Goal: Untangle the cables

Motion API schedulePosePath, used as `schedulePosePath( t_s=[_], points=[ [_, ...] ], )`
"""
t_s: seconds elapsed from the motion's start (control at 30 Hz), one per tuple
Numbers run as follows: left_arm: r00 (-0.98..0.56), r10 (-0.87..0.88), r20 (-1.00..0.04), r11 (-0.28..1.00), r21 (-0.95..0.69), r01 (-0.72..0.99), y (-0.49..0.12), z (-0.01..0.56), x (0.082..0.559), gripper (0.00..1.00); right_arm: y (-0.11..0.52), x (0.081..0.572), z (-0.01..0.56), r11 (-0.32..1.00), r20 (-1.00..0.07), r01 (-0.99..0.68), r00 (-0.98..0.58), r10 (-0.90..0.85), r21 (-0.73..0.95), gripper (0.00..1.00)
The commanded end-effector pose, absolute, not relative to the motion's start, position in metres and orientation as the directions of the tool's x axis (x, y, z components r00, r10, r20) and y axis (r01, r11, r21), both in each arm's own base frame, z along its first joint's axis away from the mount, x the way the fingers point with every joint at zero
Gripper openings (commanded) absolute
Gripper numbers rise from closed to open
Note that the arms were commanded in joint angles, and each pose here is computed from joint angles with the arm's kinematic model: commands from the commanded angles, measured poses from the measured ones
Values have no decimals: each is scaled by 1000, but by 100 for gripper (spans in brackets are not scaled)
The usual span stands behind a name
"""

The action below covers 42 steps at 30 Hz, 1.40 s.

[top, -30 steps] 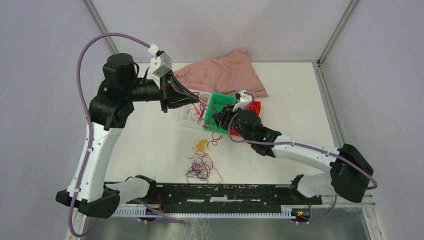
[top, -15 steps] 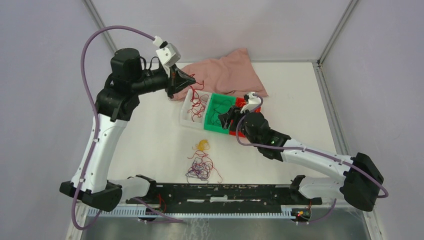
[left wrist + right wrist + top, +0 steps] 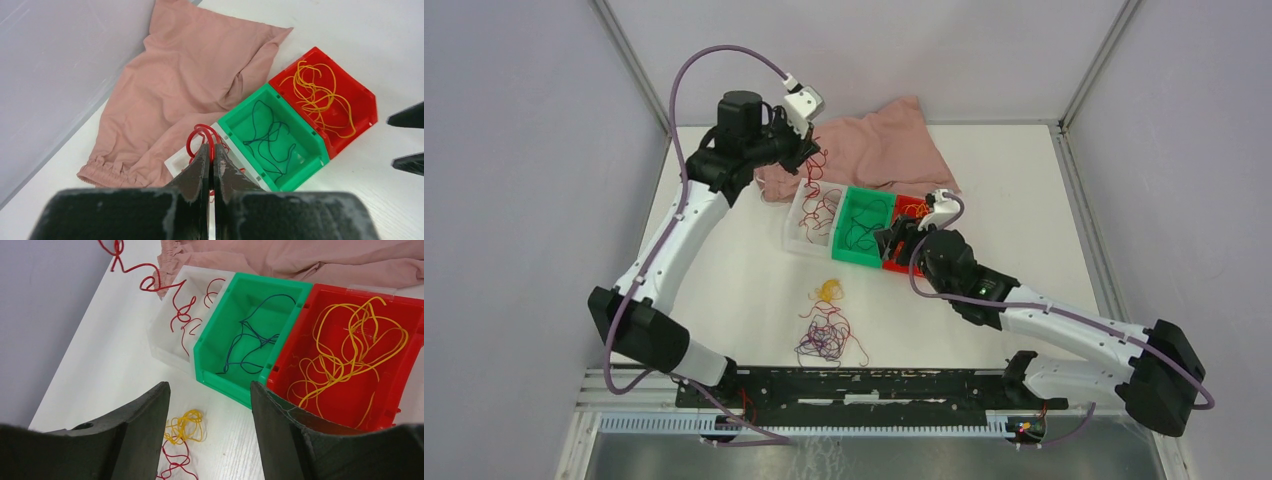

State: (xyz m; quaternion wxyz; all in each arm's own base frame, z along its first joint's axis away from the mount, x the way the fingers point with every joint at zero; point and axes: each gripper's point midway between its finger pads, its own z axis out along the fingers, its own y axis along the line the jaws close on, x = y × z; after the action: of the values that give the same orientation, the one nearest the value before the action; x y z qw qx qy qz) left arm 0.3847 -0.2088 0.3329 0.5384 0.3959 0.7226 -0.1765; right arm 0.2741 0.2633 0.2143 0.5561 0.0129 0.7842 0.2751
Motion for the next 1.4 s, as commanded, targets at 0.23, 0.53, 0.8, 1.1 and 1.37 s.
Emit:
schedulePosePath(
  t_s=[0.23,0.53,0.8,1.1,1.37],
  points=[
    [-102,426,-899,618,207,759,-218,268,421,3,248,276,227,867,-890,-273,-318,328,417,67],
    [-239,572,-784,593,194,782,-202,180,428,5,247,278,231,875,-900,-277,-303,313,398,68],
    [-290,612,-736,603,196,773,-191,130,440,3,249,279,223,877,-898,-273,-317,305,395,70],
    [-296,619,-727,601,196,775,-190,98,440,3,252,282,218,880,-897,-272,-327,297,390,70],
    [-289,629,-721,603,219,767,-191,77,448,5,261,282,215,862,-890,-303,-347,297,406,71]
  ],
)
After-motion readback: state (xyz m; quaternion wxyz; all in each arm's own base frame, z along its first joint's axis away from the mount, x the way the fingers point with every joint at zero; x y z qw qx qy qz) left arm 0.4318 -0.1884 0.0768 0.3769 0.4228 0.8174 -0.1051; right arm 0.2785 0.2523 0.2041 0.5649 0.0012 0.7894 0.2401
